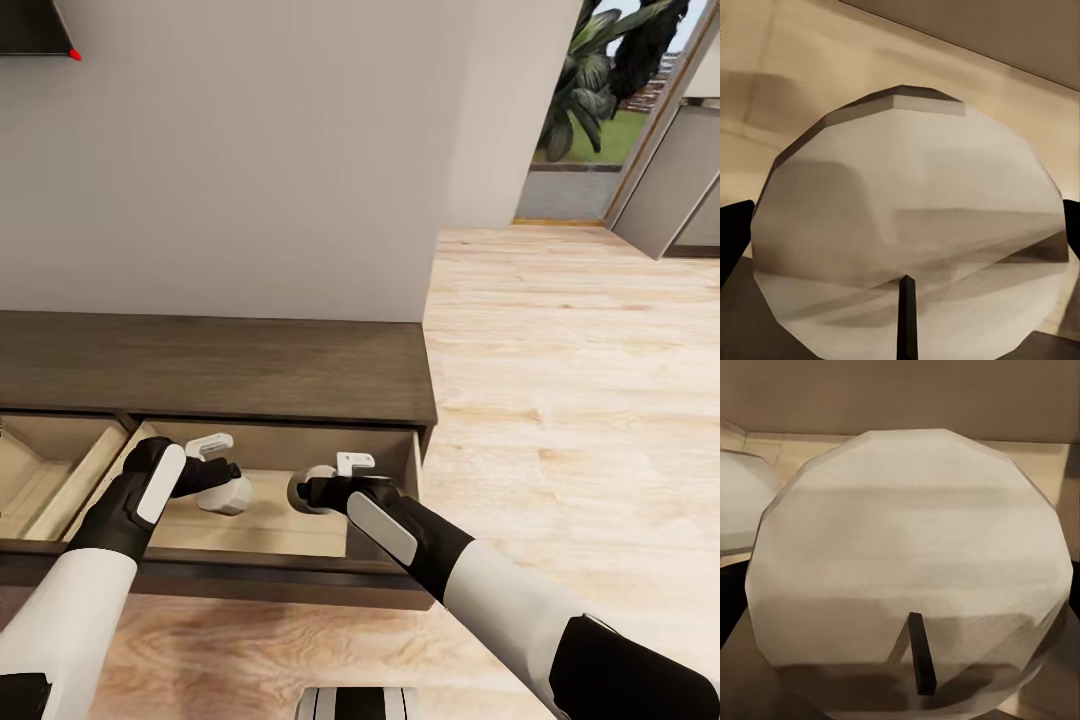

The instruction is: Place each of the two pumpkins and all three candles from the living room inside a cabinet in the living room (use any cabinet), then make sure every cabinet is closed, and position the cauldron so it is next to a table in the living room.

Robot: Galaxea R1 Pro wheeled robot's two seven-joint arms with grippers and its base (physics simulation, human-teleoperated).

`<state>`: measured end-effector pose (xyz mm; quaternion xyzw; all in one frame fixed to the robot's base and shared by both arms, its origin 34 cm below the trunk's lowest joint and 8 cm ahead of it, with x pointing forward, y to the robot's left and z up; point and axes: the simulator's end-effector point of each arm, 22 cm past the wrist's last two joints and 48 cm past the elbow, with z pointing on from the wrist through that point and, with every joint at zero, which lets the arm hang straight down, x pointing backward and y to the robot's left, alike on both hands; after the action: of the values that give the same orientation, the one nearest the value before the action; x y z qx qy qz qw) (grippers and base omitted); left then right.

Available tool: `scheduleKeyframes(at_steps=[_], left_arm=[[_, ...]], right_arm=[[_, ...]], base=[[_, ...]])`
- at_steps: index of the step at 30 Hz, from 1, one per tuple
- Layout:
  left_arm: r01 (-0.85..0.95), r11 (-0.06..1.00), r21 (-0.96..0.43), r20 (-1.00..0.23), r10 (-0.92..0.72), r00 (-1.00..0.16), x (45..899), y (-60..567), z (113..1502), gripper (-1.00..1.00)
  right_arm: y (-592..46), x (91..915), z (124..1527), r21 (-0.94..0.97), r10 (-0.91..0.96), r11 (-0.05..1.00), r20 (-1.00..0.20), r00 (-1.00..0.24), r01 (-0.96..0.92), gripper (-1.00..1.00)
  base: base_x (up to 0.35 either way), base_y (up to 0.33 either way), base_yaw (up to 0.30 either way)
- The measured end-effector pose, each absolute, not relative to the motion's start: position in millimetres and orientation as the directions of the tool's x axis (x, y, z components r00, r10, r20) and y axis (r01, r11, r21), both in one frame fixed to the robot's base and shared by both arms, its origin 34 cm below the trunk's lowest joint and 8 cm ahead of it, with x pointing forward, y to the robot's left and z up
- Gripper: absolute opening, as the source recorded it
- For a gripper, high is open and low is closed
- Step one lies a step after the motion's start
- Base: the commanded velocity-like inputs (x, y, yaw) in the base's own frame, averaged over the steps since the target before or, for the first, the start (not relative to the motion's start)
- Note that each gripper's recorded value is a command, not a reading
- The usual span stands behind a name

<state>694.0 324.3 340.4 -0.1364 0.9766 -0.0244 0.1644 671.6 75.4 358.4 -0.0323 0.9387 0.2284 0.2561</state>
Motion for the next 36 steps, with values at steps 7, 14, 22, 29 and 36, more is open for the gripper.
scheduleKeyframes(at_steps=[7,14,22,29,36], left_arm=[[-0.259,0.962,-0.092,-0.313,-0.274,-0.909,693.7,324.5,340.1,-1.00],[-0.258,0.962,-0.089,-0.313,-0.273,-0.909,693.5,325.0,339.9,-1.00],[-0.258,0.962,-0.090,-0.313,-0.273,-0.910,693.4,324.9,339.8,-1.00],[-0.257,0.962,-0.090,-0.316,-0.273,-0.909,694.8,324.8,339.6,-1.00],[-0.259,0.962,-0.082,-0.292,-0.272,-0.917,690.3,324.9,321.9,-1.00]], right_arm=[[75.5,671.9,358.7,0.413,0.058,0.893,-0.496,-0.866,-0.177,-1.00],[75.5,671.9,358.7,0.413,0.058,0.893,-0.496,-0.866,-0.177,-1.00],[75.3,671.6,358.3,0.413,0.058,0.894,-0.495,-0.867,-0.175,-1.00],[63.9,670.7,348.8,0.369,0.048,0.917,-0.482,-0.875,-0.153,-1.00],[45.3,668.4,325.0,0.301,0.053,0.949,-0.452,-0.890,-0.097,-1.00]], base=[[0.035,0.095,0.000],[0.065,0.075,0.000],[0.051,0.007,0.000],[0.004,0.000,0.000],[0.000,0.000,0.000]])
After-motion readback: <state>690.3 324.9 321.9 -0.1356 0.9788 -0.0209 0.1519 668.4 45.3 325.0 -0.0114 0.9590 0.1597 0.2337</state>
